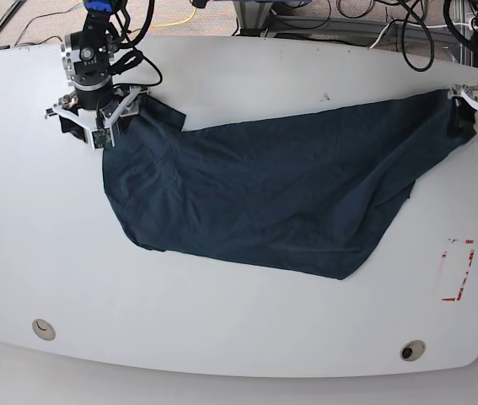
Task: Layout the t-shirt on the table in an organized manner, then fold the t-shirt properly
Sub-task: 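Release the right gripper and move it toward the shirt's hem, then lower the right gripper onto the shirt's side near the hem and pinch it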
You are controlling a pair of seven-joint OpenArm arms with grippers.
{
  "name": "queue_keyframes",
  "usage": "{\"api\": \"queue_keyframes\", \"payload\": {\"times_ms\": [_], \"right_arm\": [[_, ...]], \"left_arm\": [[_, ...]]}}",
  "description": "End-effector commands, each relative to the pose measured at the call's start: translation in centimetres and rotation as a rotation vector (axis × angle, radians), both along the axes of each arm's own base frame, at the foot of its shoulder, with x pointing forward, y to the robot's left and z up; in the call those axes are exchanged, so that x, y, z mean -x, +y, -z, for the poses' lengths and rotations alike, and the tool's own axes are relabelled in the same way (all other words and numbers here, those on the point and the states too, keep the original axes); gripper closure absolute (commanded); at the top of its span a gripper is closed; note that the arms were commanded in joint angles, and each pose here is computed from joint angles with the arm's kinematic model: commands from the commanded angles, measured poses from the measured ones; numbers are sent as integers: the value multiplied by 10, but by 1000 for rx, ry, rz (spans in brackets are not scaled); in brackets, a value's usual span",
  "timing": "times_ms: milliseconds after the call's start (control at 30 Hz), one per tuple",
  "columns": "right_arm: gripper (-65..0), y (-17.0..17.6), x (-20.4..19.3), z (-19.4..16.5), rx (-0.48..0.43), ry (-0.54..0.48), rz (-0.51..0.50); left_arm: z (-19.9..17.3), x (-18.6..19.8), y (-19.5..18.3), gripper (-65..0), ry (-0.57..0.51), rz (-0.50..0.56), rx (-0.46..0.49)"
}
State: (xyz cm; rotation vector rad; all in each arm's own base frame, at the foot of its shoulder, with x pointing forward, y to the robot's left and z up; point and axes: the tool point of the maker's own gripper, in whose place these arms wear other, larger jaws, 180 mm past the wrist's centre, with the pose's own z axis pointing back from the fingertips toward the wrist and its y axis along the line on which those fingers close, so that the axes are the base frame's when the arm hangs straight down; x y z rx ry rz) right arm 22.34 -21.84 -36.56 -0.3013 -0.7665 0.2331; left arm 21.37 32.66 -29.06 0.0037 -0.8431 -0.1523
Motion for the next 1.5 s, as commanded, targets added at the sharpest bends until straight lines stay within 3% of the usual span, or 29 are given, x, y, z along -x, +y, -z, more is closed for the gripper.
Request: {"api": "queue_keyframes", "payload": {"times_ms": [0, 267, 500, 967, 1267, 1467], "right_arm": [[-393, -5, -19, -19, 24, -78, -12], [-393, -9, -60, -27, 45, -110, -87], [-393, -13, -100, -19, -24, -113, -125], [-393, -43, -177, -22, -279, -141, -72], [-390, -42, -183, -3, -426, -74, -101], [-388, -21, -180, 11, -484, -29, -154]], "left_arm": [[-22, -6, 15, -458, -65, -30, -27], [-39, -8, 34, -458, -158, -135, -13], [-33, -10, 34, -458, -179, -195, 1], [-15, -8, 25, -458, -163, -243, 33], [-14, -7, 24, -458, -160, -240, 33], [-12, -4, 25, -458, -150, -239, 30]]}}
